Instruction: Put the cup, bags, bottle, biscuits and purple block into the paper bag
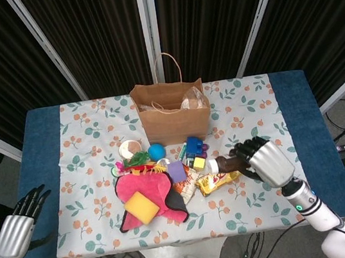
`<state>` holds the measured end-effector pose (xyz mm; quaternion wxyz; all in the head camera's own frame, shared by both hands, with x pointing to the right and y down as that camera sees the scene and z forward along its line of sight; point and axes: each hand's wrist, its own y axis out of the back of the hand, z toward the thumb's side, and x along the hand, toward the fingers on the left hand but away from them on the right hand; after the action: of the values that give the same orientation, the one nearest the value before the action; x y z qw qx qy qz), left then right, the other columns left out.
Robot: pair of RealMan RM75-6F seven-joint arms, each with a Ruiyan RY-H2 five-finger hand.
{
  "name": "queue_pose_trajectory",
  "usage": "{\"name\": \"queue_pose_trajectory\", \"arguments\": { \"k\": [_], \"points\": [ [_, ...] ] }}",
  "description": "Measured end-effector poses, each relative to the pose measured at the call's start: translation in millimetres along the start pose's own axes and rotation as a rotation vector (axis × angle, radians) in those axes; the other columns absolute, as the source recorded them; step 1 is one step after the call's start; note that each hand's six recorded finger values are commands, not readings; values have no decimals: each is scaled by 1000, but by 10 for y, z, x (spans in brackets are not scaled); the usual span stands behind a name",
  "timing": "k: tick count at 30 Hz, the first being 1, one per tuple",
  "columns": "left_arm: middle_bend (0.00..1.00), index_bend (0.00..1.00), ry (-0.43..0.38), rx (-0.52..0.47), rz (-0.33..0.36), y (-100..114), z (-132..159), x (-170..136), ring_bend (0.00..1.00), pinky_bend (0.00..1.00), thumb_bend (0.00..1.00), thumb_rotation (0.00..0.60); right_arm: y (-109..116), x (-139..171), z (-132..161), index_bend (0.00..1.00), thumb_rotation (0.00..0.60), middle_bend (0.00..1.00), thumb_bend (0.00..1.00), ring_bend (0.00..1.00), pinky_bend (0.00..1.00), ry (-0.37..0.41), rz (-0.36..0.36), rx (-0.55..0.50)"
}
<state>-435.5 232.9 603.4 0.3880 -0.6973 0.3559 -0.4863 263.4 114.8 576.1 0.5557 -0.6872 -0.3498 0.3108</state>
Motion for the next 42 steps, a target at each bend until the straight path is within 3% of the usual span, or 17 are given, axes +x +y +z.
{"name": "queue_pose_trajectory", "arguments": {
  "k": [5,8,12,23,35,42],
  "points": [
    [66,87,-4,0,0,5,17,10,62,189,0,600,516,-654,-18,752,600,672,339,539,628,-55,-151,21],
    [66,87,-2,3,-1,16,9,12,63,188,0,600,704,-1046,-5,752,600,672,339,538,628,-92,-196,44],
    [66,87,4,2,0,30,-6,16,62,188,0,600,793,-1494,76,751,600,672,339,538,628,-141,-216,45],
    [66,87,18,-3,4,66,-50,-9,62,189,0,600,276,-2367,535,751,600,672,344,538,628,-273,-130,8],
    [66,87,22,-10,24,130,-85,12,62,188,0,600,-92,-2465,380,752,600,672,344,538,628,-398,-77,41],
    [66,87,30,-8,19,115,-108,14,63,189,0,600,-258,-2453,309,754,600,669,343,538,628,-398,-36,32]
  ]
}}
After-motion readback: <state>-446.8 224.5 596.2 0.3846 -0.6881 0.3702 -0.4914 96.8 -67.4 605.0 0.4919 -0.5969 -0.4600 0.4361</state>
